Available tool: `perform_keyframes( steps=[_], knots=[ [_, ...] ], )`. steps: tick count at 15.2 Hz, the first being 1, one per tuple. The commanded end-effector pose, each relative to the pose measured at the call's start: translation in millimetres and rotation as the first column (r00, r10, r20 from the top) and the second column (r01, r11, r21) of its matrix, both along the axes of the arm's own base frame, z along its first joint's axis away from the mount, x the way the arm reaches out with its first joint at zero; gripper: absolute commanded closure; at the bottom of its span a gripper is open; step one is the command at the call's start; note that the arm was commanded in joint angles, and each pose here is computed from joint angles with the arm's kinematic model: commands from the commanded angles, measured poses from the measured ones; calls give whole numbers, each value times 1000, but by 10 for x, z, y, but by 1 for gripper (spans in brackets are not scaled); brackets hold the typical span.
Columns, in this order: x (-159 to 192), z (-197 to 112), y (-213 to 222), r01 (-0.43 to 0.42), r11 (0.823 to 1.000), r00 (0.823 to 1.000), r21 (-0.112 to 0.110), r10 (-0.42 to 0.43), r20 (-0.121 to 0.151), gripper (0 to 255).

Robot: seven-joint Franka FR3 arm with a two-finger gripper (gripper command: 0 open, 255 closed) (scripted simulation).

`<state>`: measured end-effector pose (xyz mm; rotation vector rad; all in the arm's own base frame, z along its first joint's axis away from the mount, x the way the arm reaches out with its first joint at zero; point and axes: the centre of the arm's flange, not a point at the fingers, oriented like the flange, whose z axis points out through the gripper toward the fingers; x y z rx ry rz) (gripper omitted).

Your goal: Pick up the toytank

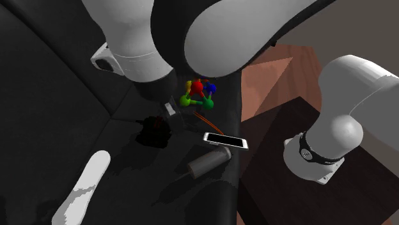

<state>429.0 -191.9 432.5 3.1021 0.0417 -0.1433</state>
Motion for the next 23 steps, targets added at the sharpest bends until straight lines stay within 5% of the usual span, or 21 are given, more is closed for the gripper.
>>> perform_keyframes(
  steps=[1, 8, 17, 18, 23],
  knots=[
    [114, -154, -174, 2, 1000, 1000, -11, -2, -12, 0],
    [441, -655, -845, 10, 999, 999, -45, -12, -52, 0],
    [441, -1055, -845, 10, 999, 999, -45, -12, -52, 0],
    [446, -1057, -850, 10, 999, 999, -45, -12, -52, 255],
    [450, -1056, -848, 10, 999, 999, -45, -12, -52, 255]
  ],
)
